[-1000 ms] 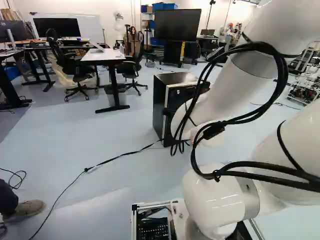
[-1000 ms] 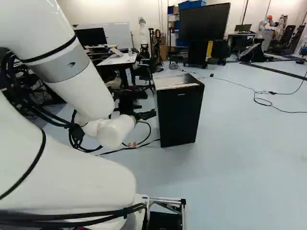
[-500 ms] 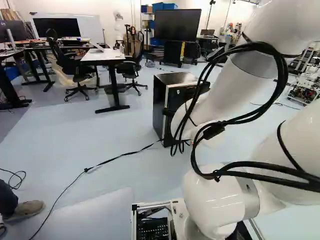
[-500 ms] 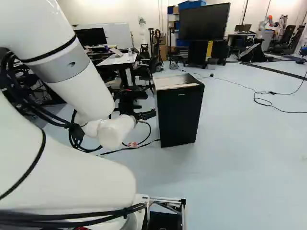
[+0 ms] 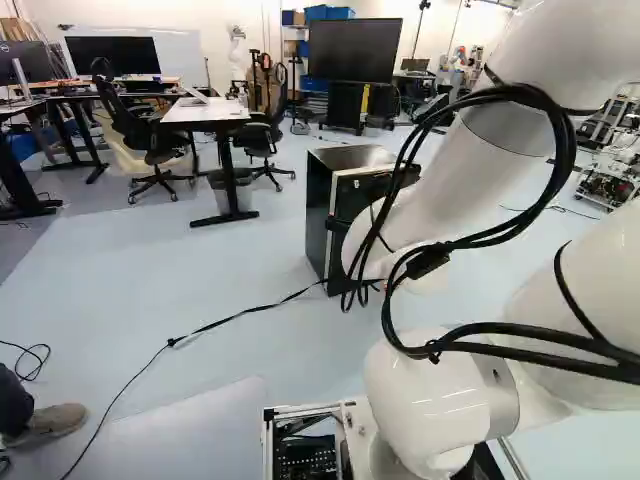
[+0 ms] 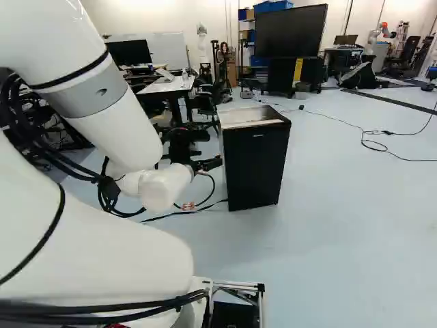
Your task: Open the fridge door
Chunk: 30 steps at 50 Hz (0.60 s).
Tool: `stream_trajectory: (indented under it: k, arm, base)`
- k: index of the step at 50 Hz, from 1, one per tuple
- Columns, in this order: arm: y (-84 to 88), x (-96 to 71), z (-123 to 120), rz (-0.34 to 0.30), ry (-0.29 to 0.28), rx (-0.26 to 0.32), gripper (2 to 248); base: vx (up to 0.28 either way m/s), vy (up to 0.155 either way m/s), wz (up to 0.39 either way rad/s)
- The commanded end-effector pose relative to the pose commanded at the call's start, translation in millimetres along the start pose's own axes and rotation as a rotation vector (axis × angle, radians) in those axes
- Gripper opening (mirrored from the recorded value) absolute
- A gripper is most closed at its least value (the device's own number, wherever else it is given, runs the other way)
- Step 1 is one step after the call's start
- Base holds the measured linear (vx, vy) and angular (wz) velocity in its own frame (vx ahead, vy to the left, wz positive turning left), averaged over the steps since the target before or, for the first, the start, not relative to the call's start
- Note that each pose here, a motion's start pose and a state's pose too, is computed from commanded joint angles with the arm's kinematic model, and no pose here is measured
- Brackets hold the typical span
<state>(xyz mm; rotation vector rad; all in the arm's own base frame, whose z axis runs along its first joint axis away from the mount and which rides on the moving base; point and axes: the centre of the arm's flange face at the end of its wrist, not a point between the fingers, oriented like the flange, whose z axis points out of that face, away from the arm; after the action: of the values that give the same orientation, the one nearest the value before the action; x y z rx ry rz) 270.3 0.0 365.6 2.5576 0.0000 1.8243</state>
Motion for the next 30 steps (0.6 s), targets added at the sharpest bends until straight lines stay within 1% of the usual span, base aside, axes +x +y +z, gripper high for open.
stream_trajectory:
  k: [30]
  arm:
    - [0.0, 0.0, 0.0, 0.0, 0.0, 0.0, 247]
  base:
    - [0.059, -0.001, -0.005]
